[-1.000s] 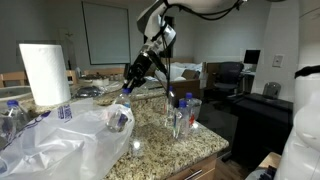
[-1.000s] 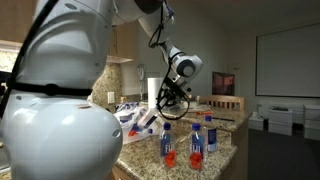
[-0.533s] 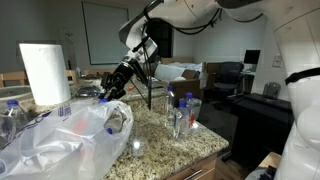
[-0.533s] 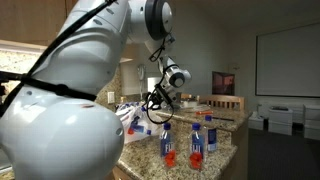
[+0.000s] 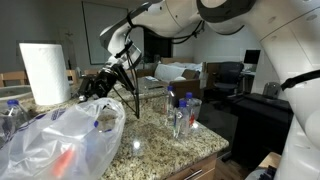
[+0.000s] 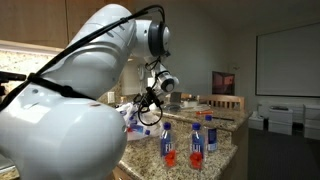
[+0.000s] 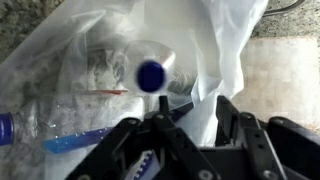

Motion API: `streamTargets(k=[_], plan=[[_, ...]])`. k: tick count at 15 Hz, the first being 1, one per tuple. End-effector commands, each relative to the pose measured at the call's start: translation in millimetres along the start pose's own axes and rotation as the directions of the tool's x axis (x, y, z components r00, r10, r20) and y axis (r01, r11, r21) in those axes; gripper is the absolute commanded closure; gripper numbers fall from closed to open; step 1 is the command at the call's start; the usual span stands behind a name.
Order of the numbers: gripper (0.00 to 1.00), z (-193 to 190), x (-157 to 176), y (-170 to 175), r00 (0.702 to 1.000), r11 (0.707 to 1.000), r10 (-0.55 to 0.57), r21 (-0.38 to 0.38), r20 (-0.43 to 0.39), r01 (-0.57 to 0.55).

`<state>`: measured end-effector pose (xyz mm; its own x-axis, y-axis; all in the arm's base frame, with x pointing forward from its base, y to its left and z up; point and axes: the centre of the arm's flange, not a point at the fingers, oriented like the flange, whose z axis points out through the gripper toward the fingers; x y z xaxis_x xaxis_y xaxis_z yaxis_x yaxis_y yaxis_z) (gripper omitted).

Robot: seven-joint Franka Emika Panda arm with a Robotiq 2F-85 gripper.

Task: Put the bottles into the plastic bag.

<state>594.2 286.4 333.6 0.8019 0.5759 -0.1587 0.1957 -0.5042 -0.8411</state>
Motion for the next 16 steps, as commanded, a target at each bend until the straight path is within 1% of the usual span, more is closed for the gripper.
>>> streamTargets(k=[1, 3, 4, 5, 7, 9, 10, 11, 13, 15, 16], plan=[[0.17, -37.6, -8.3, -12.1, 1.0, 0.999, 0.002, -0.032, -0.032, -0.003], [0.04, -71.6, -24.5, -18.4, 0.995, 0.998, -0.014, -0.068, -0.101, 0.008], [0.01, -93.9, -39.0, -22.2, 0.988, 0.996, -0.025, -0.093, -0.151, 0.011], [0.0, -115.9, -56.1, -30.1, 0.979, 0.993, -0.036, -0.116, -0.201, 0.013], [0.0, -155.0, -83.9, -40.1, 0.949, 0.988, -0.057, -0.154, -0.309, 0.009], [0.0, -196.7, -119.6, -50.3, 0.914, 0.978, -0.069, -0.207, -0.4, -0.017], [0.0, -216.5, -140.1, -49.5, 0.893, 0.972, -0.062, -0.23, -0.445, -0.047], [0.0, -234.7, -160.6, -48.5, 0.873, 0.964, -0.052, -0.253, -0.485, -0.082], [0.0, -261.2, -197.7, -36.2, 0.833, 0.937, -0.028, -0.304, -0.552, -0.17], [0.0, -281.5, -223.5, -23.1, 0.79, 0.901, -0.007, -0.346, -0.613, -0.261], [0.0, -292.5, -230.6, -11.9, 0.769, 0.88, 0.007, -0.361, -0.64, -0.308]])
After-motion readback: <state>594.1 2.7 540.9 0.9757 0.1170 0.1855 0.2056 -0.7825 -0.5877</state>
